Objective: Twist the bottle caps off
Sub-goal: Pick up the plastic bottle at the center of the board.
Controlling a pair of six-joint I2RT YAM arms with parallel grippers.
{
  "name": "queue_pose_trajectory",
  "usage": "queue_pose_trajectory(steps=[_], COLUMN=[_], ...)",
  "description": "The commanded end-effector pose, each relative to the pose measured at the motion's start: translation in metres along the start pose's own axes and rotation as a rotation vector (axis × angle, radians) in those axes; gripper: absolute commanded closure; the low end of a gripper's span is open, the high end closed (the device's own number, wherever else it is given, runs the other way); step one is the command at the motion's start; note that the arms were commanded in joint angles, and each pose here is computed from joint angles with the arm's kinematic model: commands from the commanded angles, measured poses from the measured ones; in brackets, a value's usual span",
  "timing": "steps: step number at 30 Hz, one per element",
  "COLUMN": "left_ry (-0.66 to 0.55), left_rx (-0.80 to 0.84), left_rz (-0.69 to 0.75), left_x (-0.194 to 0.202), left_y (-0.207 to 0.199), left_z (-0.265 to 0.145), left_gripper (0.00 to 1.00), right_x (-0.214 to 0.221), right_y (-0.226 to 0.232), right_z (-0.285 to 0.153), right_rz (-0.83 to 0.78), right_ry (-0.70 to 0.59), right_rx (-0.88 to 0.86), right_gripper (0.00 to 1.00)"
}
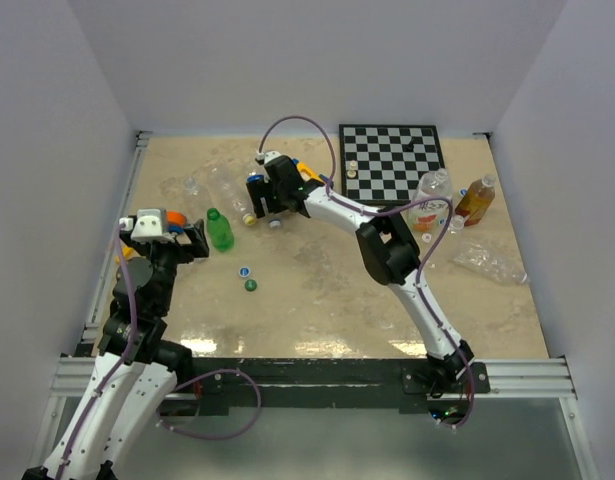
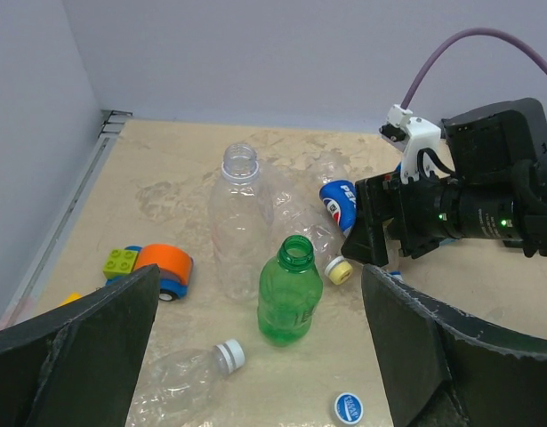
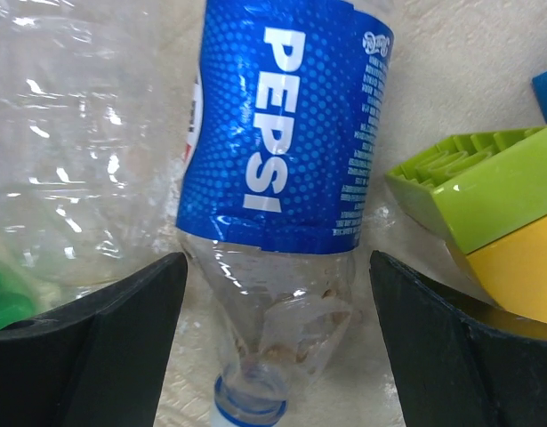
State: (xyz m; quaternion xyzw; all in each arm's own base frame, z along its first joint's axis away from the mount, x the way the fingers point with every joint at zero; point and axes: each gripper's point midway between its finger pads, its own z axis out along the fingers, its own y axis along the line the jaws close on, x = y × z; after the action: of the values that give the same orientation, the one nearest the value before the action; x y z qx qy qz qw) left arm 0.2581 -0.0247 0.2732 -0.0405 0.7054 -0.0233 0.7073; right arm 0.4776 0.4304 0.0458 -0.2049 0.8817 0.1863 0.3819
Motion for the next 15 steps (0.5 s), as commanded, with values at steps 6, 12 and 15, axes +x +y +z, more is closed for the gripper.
queue_pose_trajectory(steps=[6, 12, 15], left_ry=[-0.045, -0.043, -0.042], left_rx=[0.005, 0.005, 0.006], left_rz=[-0.003, -0.002, 0.0], left_x=[-0.012, -0.012, -0.012], left_y=[-0.001, -0.001, -0.001], left_z=[0.001, 0.001, 0.002], left_gripper=[0.0, 0.0, 0.0], right_x=[-0.017, -0.025, -0.038], right_y=[-0.005, 0.006, 0.013], right_z=[0.003, -0.003, -0.013], right_rz=[0.002, -0.013, -0.011], right_ry=[-0.038, -0.044, -0.067], right_rx=[0.043, -0.008, -0.035], right_gripper=[0.19, 0.44, 0.52])
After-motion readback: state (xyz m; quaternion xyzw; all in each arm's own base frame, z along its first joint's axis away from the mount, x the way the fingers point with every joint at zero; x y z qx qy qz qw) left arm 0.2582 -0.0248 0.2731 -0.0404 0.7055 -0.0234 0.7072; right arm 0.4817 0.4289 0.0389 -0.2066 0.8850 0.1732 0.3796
